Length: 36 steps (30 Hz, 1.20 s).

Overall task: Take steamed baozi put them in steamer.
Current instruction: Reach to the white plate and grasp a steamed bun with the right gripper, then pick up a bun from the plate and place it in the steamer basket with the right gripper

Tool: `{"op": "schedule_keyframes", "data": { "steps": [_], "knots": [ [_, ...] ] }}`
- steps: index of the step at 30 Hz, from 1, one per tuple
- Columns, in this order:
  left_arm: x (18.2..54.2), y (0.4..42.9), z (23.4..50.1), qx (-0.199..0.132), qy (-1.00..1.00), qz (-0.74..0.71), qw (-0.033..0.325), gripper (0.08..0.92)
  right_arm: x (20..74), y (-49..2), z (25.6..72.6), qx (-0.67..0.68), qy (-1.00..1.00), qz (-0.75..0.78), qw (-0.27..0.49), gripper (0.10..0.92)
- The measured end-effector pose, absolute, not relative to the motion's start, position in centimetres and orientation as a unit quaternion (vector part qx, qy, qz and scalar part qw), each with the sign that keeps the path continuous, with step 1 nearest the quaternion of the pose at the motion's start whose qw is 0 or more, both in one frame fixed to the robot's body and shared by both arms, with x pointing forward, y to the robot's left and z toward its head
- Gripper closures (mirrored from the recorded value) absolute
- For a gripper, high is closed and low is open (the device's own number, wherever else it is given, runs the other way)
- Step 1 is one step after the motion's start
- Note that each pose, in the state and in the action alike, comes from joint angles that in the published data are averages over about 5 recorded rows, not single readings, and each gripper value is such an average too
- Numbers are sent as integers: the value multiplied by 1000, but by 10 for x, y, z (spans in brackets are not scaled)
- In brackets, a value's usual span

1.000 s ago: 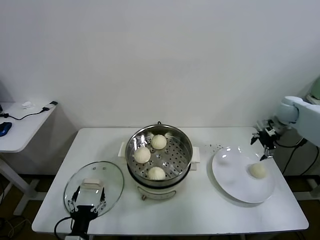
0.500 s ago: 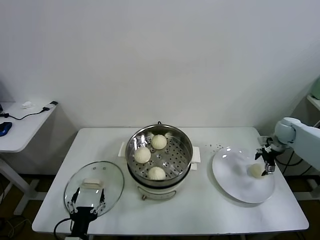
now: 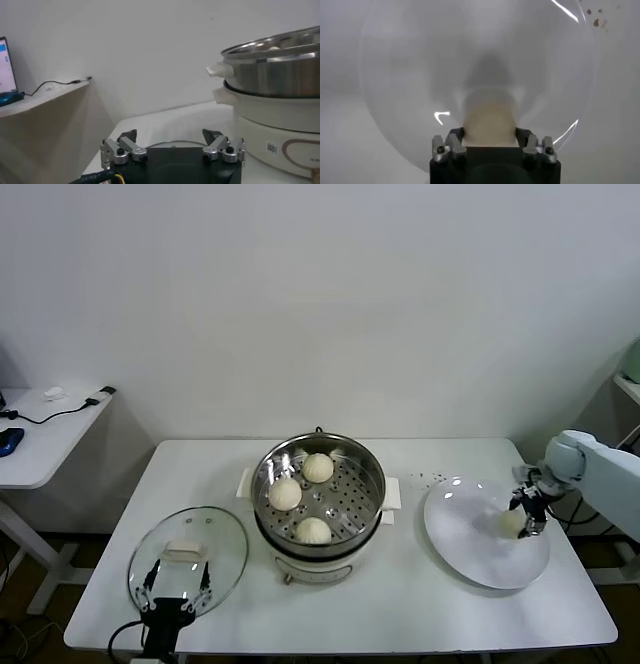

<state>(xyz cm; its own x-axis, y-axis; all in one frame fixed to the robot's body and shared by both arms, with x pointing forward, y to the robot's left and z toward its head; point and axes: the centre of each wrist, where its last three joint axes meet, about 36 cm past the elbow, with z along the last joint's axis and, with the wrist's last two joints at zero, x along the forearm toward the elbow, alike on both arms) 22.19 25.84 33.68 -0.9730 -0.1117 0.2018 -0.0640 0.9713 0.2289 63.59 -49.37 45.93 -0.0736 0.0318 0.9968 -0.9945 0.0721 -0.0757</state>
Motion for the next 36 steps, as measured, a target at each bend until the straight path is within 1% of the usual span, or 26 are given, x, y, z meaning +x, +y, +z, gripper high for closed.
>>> {"op": "schedule_keyframes", "data": {
  "steps": [3, 6, 9, 13, 19, 23, 26, 31, 36],
  "knots": [
    [222, 258, 338, 44, -987, -111, 106, 177, 635, -494, 462, 454, -527, 509, 507, 438],
    [222, 257, 339, 43, -987, -112, 106, 177, 635, -492, 471, 453, -528, 512, 504, 465],
    [222, 257, 339, 42, -987, -112, 106, 177, 638, -485, 490, 454, -530, 518, 495, 470],
    [223, 255, 340, 39, -987, -112, 104, 177, 647, -458, 531, 462, -537, 529, 467, 471],
    [223, 255, 342, 34, -988, -113, 102, 177, 655, -392, 609, 488, -564, 529, 405, 471],
    [223, 255, 345, 31, -988, -115, 99, 177, 652, -333, 661, 514, -582, 520, 357, 471],
    [223, 255, 346, 30, -988, -115, 97, 177, 646, -286, 687, 535, -588, 510, 330, 471],
    [224, 255, 347, 30, -988, -115, 96, 177, 634, -220, 703, 557, -582, 500, 317, 471],
    [225, 255, 348, 31, -989, -113, 94, 177, 624, -174, 690, 564, -565, 504, 330, 471]
  ]
}}
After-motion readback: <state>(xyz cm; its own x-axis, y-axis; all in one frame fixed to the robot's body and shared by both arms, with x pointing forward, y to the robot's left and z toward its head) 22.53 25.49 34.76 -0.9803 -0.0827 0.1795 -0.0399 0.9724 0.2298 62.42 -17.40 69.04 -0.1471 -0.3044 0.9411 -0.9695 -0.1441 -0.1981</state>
